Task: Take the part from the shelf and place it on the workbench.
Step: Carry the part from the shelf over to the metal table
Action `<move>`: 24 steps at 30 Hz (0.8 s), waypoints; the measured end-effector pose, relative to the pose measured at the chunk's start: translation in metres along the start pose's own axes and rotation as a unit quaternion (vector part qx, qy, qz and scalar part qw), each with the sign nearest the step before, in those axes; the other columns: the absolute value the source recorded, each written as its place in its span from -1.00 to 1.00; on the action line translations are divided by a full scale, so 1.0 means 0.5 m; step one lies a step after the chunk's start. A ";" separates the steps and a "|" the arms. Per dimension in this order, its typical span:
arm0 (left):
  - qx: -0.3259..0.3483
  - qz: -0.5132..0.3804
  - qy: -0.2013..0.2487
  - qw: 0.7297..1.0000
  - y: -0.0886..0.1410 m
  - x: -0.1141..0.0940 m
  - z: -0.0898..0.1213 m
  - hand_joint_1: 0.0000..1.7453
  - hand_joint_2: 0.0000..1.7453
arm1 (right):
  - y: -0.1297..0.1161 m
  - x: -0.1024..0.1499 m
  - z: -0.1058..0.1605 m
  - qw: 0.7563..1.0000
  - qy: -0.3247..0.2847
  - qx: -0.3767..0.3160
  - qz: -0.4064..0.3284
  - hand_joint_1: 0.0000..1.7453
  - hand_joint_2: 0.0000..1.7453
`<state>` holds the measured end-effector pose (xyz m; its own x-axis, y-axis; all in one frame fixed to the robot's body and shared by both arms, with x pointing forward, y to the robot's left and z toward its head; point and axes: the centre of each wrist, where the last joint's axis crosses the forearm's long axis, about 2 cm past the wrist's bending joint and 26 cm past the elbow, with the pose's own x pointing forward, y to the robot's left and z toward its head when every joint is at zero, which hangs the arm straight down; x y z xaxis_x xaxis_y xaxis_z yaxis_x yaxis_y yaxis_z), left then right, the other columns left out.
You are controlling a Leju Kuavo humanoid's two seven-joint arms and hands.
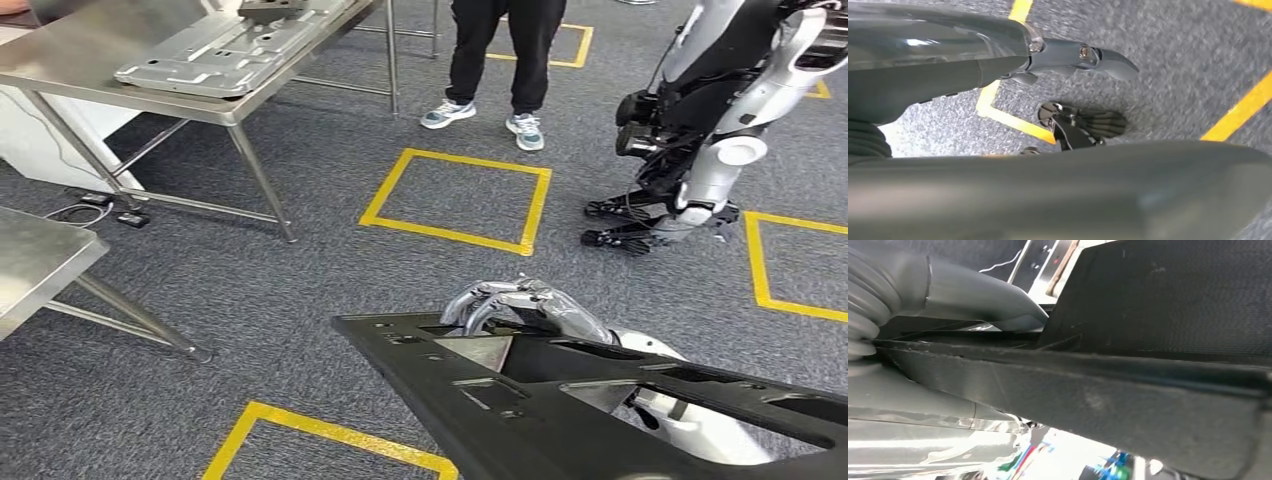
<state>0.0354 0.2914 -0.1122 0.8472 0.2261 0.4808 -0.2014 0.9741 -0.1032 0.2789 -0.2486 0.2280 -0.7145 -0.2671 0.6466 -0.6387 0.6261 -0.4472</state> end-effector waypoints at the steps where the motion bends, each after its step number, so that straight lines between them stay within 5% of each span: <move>1: -0.001 0.001 -0.001 1.000 -0.001 0.001 0.000 -1.00 -1.00 | 0.000 0.000 -0.001 1.000 -0.001 0.000 0.000 1.00 1.00; 24: -0.007 0.011 -0.013 1.000 -0.022 0.002 -0.003 -1.00 -1.00 | 0.013 0.006 -0.017 1.000 -0.014 0.000 -0.003 1.00 1.00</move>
<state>0.0393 0.2811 -0.1117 0.8298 0.2482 0.4999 -0.2136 0.9687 -0.1263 0.2750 -0.2391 0.2319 -0.7182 -0.2923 0.6314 -0.6433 0.6249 -0.4424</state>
